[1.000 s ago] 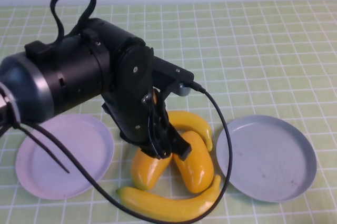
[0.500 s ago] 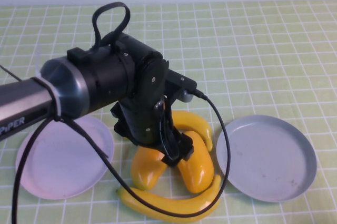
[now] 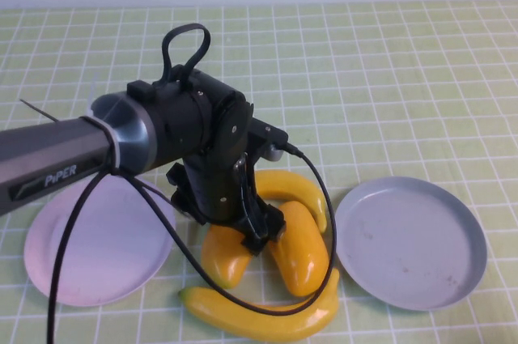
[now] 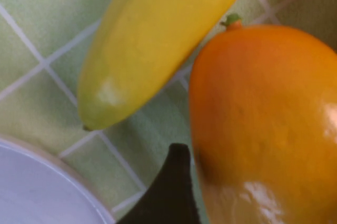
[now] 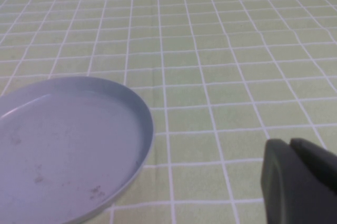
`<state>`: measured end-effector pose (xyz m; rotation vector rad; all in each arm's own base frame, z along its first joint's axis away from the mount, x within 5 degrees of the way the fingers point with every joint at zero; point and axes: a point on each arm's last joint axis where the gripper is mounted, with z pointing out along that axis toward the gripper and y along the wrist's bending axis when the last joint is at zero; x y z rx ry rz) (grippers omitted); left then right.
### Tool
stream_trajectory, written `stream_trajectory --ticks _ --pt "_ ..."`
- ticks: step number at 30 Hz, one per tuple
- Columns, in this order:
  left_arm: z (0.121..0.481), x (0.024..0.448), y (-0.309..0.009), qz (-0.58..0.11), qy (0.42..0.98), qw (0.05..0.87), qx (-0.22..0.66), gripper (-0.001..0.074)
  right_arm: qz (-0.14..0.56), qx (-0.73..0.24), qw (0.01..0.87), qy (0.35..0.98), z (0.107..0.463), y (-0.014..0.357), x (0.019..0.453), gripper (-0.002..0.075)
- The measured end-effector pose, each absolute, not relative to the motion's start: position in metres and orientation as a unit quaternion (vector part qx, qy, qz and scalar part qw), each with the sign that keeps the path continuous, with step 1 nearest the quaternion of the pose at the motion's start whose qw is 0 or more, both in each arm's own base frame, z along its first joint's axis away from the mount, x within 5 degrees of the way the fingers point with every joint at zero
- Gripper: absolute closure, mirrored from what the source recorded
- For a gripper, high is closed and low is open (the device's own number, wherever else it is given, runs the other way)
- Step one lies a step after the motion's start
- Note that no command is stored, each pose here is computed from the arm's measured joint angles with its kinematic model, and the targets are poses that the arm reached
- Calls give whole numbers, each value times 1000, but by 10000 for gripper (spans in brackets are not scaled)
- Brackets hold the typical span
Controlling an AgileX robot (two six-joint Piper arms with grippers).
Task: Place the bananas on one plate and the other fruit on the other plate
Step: Put one type of fruit in the left plate
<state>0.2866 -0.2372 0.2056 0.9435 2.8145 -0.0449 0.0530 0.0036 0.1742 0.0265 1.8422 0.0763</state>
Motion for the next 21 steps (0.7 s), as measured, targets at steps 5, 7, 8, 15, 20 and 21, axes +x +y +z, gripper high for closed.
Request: stream_trajectory --ticks 5,7,8,15,20,21 --pt "195 288 -240 -16 947 71 313 67 33 11 604 796 174 4 53 743" --pt "190 288 -240 -15 947 65 313 67 33 11 604 796 174 4 53 743" --pt "188 288 -241 -15 948 63 310 67 33 11 604 796 174 4 53 743" --pt "186 289 -241 -15 952 59 300 105 33 11 604 796 174 4 53 743" --pt "186 289 -241 -15 952 59 299 172 33 11 604 796 174 4 53 743" --pt "186 289 -241 -15 952 59 299 172 33 11 604 796 174 4 53 743"
